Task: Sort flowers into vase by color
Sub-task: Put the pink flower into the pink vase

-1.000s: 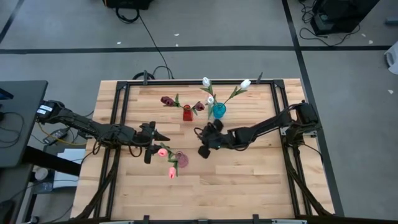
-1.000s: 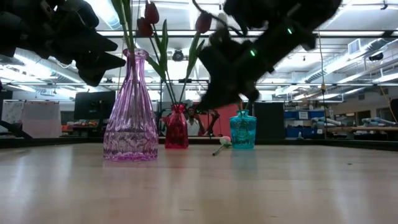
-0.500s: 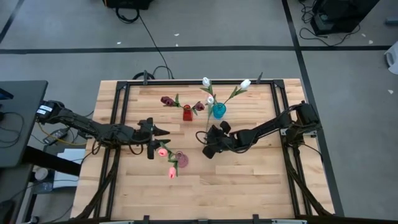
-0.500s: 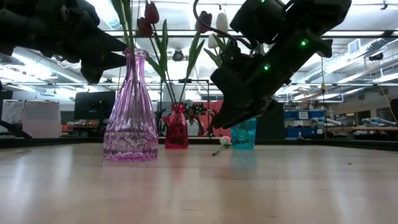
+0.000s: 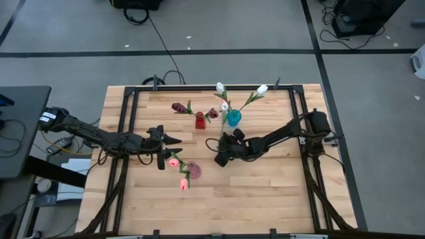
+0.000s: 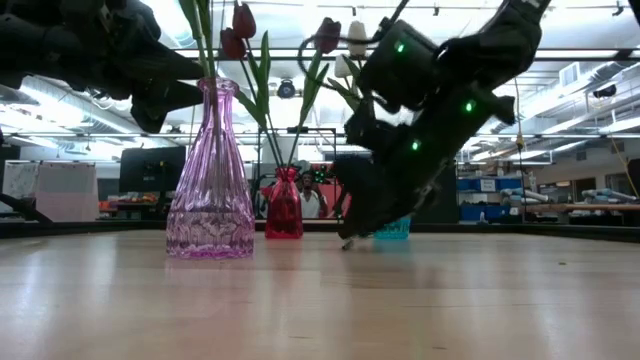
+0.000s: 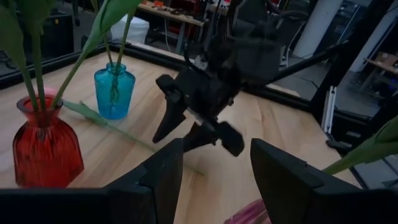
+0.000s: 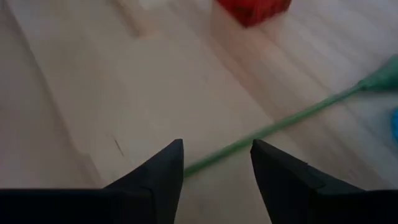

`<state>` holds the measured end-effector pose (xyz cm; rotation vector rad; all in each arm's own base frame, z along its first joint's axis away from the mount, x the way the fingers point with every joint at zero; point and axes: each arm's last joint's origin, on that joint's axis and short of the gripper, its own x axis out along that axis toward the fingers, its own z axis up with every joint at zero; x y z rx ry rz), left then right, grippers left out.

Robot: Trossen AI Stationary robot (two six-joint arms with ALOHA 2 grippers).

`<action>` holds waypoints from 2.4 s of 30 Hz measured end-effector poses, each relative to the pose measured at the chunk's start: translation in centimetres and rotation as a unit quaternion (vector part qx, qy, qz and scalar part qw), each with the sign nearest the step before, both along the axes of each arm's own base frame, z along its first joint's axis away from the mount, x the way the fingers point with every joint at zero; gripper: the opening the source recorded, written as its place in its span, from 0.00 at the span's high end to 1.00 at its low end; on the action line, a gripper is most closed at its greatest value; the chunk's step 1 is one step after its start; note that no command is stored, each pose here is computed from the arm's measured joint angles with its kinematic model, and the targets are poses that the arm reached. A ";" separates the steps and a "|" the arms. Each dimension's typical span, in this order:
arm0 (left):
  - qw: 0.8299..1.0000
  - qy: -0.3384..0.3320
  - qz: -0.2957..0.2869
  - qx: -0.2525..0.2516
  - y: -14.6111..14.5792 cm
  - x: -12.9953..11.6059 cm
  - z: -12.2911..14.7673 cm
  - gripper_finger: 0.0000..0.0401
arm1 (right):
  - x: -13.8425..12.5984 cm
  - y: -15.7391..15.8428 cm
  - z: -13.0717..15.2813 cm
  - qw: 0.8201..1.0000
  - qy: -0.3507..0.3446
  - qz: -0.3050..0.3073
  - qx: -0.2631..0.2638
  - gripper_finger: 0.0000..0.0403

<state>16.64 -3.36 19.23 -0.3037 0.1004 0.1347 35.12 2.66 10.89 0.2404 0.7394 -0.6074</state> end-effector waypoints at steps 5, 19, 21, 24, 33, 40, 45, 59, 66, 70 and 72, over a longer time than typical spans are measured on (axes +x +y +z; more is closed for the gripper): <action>1.000 0.003 0.000 -0.002 0.0 0.1 -0.1 0.52 | 1.0 0.2 -0.6 1.000 0.006 -0.010 -0.020 0.51; 0.999 0.035 -0.002 -0.005 0.0 0.0 -0.8 0.52 | 0.4 0.5 -0.8 0.996 0.055 -0.010 0.067 0.91; 0.999 0.035 -0.002 -0.005 0.0 0.0 -0.8 0.52 | 0.3 0.8 -0.8 0.996 0.059 -0.004 0.073 0.97; 0.999 0.037 -0.003 -0.005 0.0 0.0 -0.8 0.52 | -0.1 1.3 -0.4 0.994 0.058 -0.016 0.093 0.97; 0.999 0.039 -0.004 -0.005 0.0 0.0 -0.8 0.52 | -3.6 4.0 3.0 0.983 0.125 -0.018 0.135 0.99; 0.998 0.057 -0.003 -0.001 0.0 -0.1 -1.2 0.52 | -6.9 6.7 4.7 0.974 0.194 0.006 0.119 0.99; 0.996 0.064 -0.063 -0.009 -0.4 -0.1 -1.3 0.52 | -8.7 8.9 6.7 0.969 0.200 0.077 0.119 1.00; 0.995 0.035 -0.097 0.006 -0.5 -0.3 -0.5 0.52 | -10.9 10.1 11.6 0.988 0.079 0.127 -0.027 1.00; 0.995 0.004 -0.099 0.011 -0.3 -1.2 0.6 0.52 | -11.2 10.1 12.9 0.988 0.041 0.139 -0.048 1.00; 0.995 -0.010 -0.099 0.011 -0.1 -1.7 1.1 0.52 | -11.2 10.3 14.1 0.986 -0.006 0.147 -0.079 1.00; 0.995 -0.011 -0.099 0.011 0.0 -2.0 1.2 0.52 | -10.9 10.6 14.7 0.982 -0.033 0.159 -0.092 1.00</action>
